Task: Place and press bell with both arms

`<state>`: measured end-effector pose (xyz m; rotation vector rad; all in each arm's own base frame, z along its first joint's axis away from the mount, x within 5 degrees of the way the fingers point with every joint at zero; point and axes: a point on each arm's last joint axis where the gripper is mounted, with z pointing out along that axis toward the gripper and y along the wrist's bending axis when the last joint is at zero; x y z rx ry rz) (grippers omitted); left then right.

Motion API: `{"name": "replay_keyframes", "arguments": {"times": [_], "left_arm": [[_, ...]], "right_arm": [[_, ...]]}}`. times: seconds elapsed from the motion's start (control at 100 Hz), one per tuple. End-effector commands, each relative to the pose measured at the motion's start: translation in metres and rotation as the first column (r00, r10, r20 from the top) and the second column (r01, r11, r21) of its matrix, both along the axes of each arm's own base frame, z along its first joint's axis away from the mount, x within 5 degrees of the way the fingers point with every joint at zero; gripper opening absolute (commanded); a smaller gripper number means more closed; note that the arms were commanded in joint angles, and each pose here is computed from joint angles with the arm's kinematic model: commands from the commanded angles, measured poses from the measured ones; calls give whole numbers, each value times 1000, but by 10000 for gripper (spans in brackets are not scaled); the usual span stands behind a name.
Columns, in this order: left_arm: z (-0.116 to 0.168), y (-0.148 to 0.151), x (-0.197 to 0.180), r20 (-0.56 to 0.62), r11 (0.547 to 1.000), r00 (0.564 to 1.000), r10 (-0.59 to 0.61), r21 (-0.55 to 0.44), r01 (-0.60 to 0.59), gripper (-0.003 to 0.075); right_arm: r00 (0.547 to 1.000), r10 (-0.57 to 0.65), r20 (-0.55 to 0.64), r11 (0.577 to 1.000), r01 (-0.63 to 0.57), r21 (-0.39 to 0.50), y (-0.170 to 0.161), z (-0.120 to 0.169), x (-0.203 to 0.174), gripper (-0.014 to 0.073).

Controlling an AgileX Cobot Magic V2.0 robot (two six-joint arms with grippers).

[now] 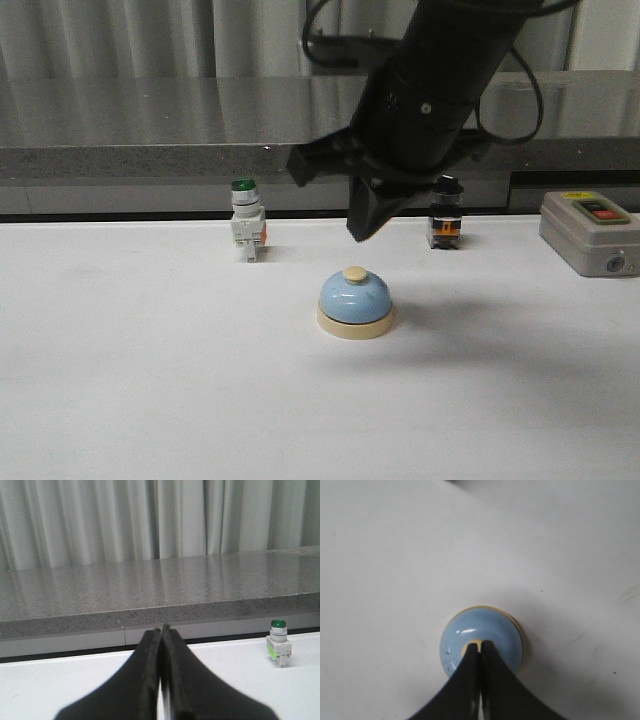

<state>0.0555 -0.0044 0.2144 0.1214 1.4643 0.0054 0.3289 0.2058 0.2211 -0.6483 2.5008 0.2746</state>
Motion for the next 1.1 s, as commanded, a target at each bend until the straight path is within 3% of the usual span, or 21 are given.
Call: {"name": "replay_keyframes", "arguments": {"times": [0.0,0.37,0.76,1.09], "left_arm": [[-5,0,-1,67,1000,998,-5,-20,7,-20],[-5,0,-1,67,1000,998,-5,-20,7,-20],[-5,0,-1,67,1000,998,-5,-20,7,-20],[-5,0,-1,67,1000,998,-5,-20,7,-20]], "right_arm": [[990,-17,142,997,5,83,-8,50,-3,-59],[941,-172,292,980,134,145,-79,103,-21,-59],[824,-383,417,922,318,220,-164,102,-93,-59],[733,-422,534,905,308,292,-183,98,-169,-59]]}}
